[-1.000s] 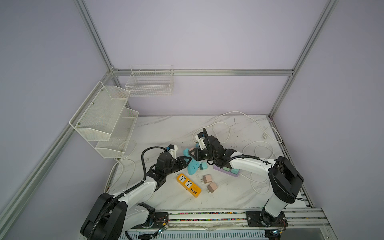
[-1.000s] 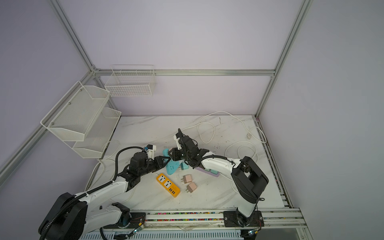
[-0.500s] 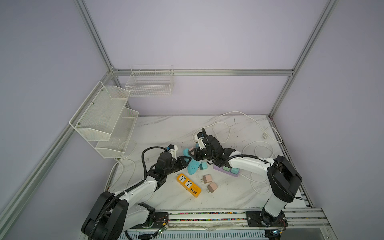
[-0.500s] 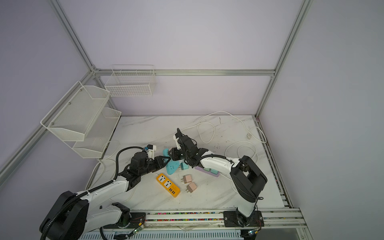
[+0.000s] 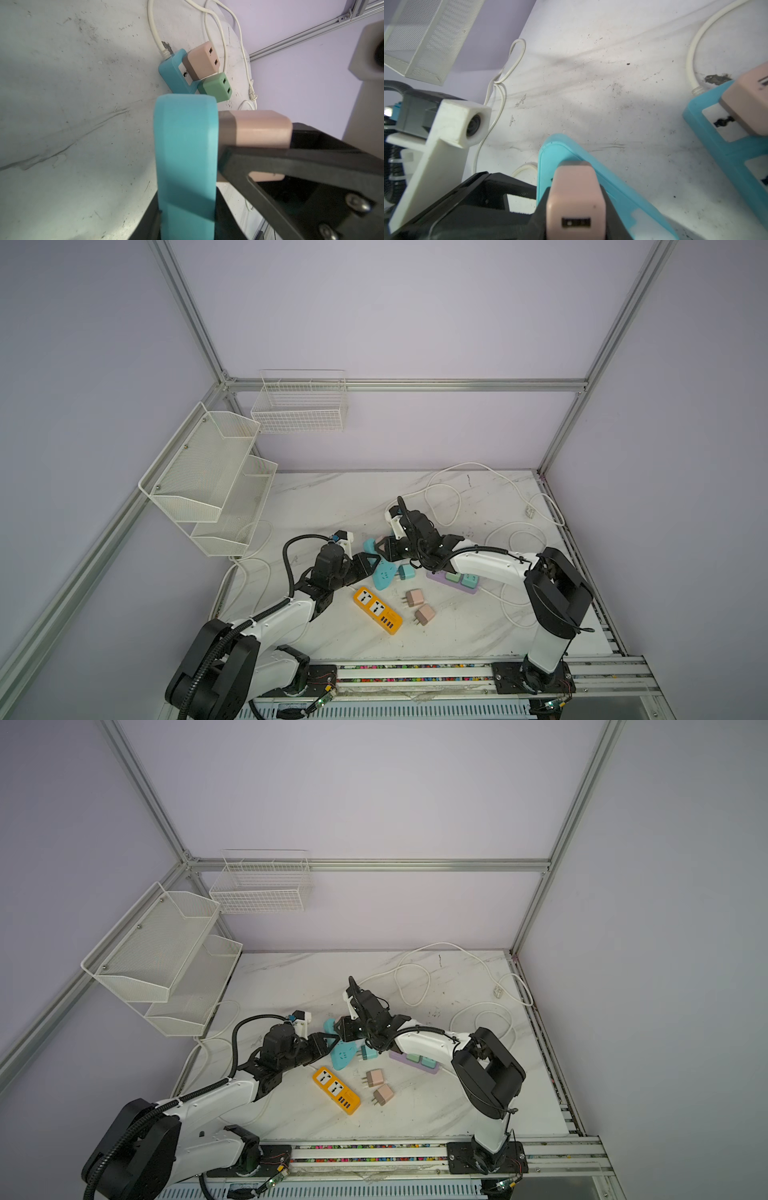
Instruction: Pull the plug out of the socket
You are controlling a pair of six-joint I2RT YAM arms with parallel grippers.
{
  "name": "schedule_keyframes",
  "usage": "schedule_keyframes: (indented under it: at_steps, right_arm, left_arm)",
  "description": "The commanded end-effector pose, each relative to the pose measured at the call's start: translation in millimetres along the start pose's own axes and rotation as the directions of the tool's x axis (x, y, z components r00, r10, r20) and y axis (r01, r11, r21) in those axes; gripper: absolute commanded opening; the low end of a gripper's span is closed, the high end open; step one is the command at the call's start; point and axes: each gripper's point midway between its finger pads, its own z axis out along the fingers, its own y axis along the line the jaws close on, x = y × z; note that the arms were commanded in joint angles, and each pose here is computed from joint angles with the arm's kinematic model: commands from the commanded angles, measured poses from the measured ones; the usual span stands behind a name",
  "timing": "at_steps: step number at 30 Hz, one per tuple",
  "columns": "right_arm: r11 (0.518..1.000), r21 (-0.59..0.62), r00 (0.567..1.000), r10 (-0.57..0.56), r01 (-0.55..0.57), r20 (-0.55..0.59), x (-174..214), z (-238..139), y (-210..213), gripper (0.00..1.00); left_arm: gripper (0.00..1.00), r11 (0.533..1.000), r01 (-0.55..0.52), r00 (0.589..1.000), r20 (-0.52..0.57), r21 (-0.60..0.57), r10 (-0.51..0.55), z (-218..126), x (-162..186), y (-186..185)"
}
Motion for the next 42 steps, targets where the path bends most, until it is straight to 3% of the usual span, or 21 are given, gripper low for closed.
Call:
schedule_keyframes:
  at_steps: [1,3,9,11,15,17,20,24,31,33,38,42]
  right_arm:
    - [0.998,-0.052,0.997,0.027,-0.023,0.074,-21.7,-16.2,7.0,0.14]
    - [0.998,-0.062,0.998,0.022,-0.019,0.061,-16.9,-13.0,15.6,0.14]
    - [0.986,0.073,0.988,-0.150,0.148,0.028,-12.3,-10.8,25.0,0.15]
    - [0.987,0.103,0.989,-0.133,0.126,0.062,-20.7,-19.5,7.8,0.15]
    - [1.000,-0.022,0.998,-0.007,0.008,0.063,-24.3,-24.1,-2.6,0.15]
    - [1.000,0.011,0.997,0.004,-0.005,0.077,-25.8,-23.1,-5.2,0.15]
    - [0.993,0.099,0.994,-0.071,0.063,0.086,-22.3,-20.9,3.7,0.15]
    - [0.992,0.065,0.991,-0.113,0.108,0.076,-19.6,-21.0,11.8,0.15]
    - [1.000,-0.005,0.996,0.028,-0.028,0.081,-28.3,-25.5,-16.8,0.15]
    - [1.000,0.010,0.997,0.019,-0.020,0.078,-26.5,-24.2,-9.5,0.14]
    - [0.990,0.075,0.989,-0.127,0.121,0.079,-23.1,-23.0,23.8,0.14]
    - [0.994,0.043,0.992,-0.099,0.096,0.075,-26.7,-26.4,11.9,0.15]
  left_arm:
    - [0.00,0.998,-0.026,0.999,0.040,0.049,0.024,-1.2,-17.2,-21.3]
    - [0.00,0.999,-0.026,0.999,0.043,0.044,0.024,-0.8,-18.1,-20.5]
    - [0.00,0.999,-0.027,0.999,0.039,0.043,0.026,0.9,-19.4,-22.0]
    - [0.00,0.999,-0.026,0.999,0.038,0.045,0.025,1.0,-19.1,-21.9]
    - [0.00,0.999,-0.022,0.999,0.035,0.044,0.020,3.1,-18.6,-20.5]
    - [0.00,0.999,-0.024,0.999,0.029,0.043,0.023,3.9,-18.5,-21.3]
    - [0.00,0.999,-0.025,0.999,0.034,0.042,0.023,3.5,-19.4,-21.5]
    - [0.00,0.999,-0.024,0.999,0.032,0.040,0.023,4.5,-19.3,-20.9]
    - [0.00,0.999,-0.025,0.999,0.036,0.034,0.023,2.5,-18.3,-18.5]
    - [0.00,0.999,-0.025,0.999,0.036,0.030,0.023,2.2,-18.2,-18.0]
    - [0.00,1.000,-0.024,0.999,0.045,0.019,0.023,2.3,-19.5,-15.8]
    - [0.00,1.000,-0.022,0.999,0.034,0.022,0.021,3.5,-18.6,-17.0]
